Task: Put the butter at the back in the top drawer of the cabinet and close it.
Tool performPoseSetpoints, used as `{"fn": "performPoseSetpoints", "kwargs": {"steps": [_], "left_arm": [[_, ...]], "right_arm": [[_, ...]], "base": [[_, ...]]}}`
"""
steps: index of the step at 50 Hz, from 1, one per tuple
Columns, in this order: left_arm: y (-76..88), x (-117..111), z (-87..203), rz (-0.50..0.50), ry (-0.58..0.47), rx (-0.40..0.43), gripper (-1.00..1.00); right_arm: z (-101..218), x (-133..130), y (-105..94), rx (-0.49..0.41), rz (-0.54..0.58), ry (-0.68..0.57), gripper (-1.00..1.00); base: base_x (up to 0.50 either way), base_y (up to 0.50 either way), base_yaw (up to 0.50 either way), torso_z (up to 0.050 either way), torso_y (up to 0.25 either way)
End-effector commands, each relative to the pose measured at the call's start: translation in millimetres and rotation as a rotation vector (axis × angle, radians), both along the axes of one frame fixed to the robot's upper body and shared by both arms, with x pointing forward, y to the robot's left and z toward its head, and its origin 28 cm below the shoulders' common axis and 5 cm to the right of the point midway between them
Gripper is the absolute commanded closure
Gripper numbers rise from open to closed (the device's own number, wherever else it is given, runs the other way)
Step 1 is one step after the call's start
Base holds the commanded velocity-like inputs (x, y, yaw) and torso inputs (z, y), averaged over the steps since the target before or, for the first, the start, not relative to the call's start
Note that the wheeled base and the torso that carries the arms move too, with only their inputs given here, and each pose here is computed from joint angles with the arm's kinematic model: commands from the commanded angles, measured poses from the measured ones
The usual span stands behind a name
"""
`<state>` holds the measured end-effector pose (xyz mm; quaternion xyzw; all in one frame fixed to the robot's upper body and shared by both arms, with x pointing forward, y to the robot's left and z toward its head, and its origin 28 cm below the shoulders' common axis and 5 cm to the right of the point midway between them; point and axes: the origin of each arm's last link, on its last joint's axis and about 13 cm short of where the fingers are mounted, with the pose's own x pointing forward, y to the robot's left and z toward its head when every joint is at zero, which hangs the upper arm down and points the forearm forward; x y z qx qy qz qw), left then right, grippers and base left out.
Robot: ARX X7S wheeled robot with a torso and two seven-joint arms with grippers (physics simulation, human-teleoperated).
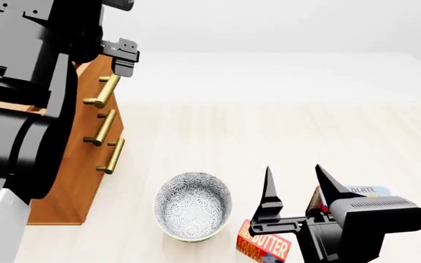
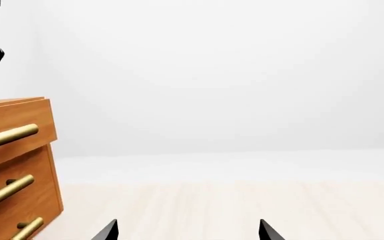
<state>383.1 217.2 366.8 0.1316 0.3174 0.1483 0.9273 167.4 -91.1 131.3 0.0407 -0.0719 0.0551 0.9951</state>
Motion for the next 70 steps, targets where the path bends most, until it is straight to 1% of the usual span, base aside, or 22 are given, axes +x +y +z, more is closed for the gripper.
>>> {"fn": "performPoseSetpoints", "kwargs": {"steps": [1, 11, 23, 34, 38, 41, 60, 70], "left_arm": [[-0.6, 0, -2, 0.002, 0.005, -0.003, -1.0], [-0.4, 4, -11, -0.005, 0.001, -0.059, -1.0], [2.7, 8, -26, -0.002, 0.016, -0.077, -1.0], [7.2, 9, -31, 0.01, 0.023, -0.069, -1.0], [10.0, 10, -33, 0.029, 0.023, -0.034, -1.0], [11.9, 10, -36, 0.04, 0.025, -0.023, -1.0], [12.4, 12, -47, 0.046, 0.04, -0.03, -1.0], [18.4, 13, -52, 0.08, 0.039, -0.03, -1.0]], "right_arm": [[-1, 0, -0.1, -0.001, 0.001, 0.001, -1.0], [-2, 0, -0.1, -0.003, 0.002, 0.004, -1.0], [-2, 2, 0.6, -0.01, 0.004, 0.007, -1.0], [-2, 3, 1.5, -0.013, 0.005, 0.01, -1.0], [-3, 3, 1.5, -0.012, 0.006, 0.012, -1.0], [-4, 3, 1.5, -0.011, 0.007, 0.014, -1.0], [-7, 4, 1.1, -0.012, 0.008, 0.02, -1.0], [-8, 4, 1.3, -0.015, 0.008, 0.023, -1.0]], "base": [[0.0, 0.0, 0.0, 0.0, 0.0], [0.0, 0.0, 0.0, 0.0, 0.0], [0.0, 0.0, 0.0, 0.0, 0.0], [0.0, 0.0, 0.0, 0.0, 0.0], [0.0, 0.0, 0.0, 0.0, 0.0], [0.0, 0.0, 0.0, 0.0, 0.0], [0.0, 0.0, 0.0, 0.0, 0.0], [0.0, 0.0, 0.0, 0.0, 0.0]]}}
